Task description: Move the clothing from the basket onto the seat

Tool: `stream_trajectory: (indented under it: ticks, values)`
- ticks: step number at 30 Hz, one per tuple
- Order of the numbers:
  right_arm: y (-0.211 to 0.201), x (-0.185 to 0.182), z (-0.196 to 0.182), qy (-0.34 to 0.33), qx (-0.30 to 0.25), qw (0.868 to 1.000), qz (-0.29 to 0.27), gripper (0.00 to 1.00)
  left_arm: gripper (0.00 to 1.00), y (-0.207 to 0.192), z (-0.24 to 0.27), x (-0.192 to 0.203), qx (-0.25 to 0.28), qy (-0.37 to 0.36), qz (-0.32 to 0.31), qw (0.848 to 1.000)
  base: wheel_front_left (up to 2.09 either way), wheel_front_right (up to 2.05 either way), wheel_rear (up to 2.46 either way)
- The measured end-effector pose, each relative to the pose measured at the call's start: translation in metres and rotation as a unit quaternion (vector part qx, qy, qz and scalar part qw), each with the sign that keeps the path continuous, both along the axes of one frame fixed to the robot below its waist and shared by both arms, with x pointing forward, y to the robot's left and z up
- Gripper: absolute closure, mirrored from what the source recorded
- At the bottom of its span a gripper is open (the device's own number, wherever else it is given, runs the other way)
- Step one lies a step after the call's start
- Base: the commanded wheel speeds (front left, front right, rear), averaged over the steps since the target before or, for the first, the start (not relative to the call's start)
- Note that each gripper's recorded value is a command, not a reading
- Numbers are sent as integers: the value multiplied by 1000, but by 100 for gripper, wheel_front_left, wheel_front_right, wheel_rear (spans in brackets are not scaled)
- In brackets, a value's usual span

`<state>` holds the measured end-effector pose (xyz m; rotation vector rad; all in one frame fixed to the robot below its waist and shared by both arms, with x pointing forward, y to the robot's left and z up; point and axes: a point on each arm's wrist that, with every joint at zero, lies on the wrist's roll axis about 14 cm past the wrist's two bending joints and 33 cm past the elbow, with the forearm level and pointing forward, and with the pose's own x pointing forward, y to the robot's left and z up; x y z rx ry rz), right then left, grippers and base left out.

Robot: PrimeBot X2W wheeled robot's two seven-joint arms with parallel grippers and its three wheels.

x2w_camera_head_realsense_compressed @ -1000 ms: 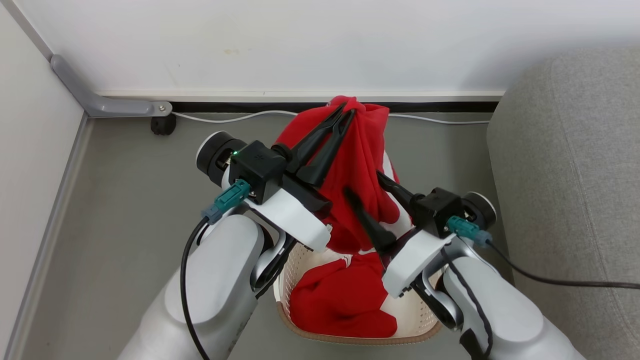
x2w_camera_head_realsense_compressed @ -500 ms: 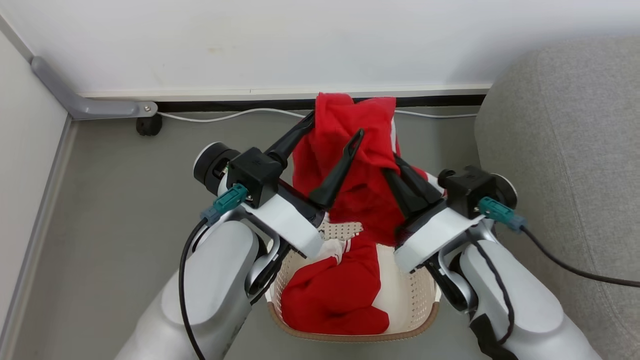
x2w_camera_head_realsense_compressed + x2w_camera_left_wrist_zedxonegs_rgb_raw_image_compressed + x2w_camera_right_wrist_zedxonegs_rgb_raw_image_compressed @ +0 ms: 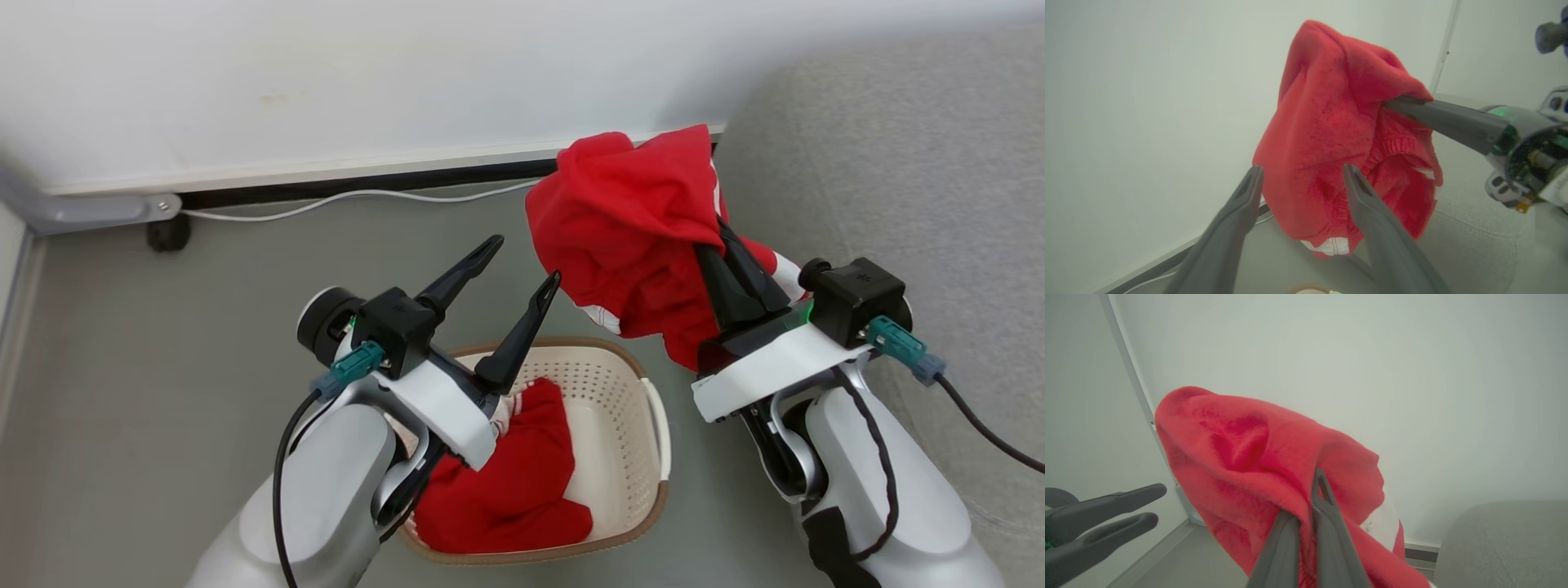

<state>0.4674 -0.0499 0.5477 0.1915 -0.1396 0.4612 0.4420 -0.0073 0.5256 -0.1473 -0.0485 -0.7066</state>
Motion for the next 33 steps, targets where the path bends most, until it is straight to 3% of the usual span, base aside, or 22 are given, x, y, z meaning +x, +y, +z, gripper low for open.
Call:
stream_trajectory:
  ticks: [9, 16, 27, 33]
  values:
    - [-65, -13, 6, -5, 3, 996, -88, 100, 0, -42, -17, -21, -2, 25, -73, 997, 0, 0, 0]
    - [-124, -39, 12, -9, 0, 986, -169, 100, 0, -90, -25, -47, -4, 35, -150, 988, 0, 0, 0]
    - [-193, -90, 20, -15, -6, 963, -271, 100, 0, -145, -23, -78, -8, 36, -238, 971, 0, 0, 0]
    - [-231, -121, 23, -22, -5, 943, -332, 100, 0, -168, -28, -101, -6, 43, -283, 958, 0, 0, 0]
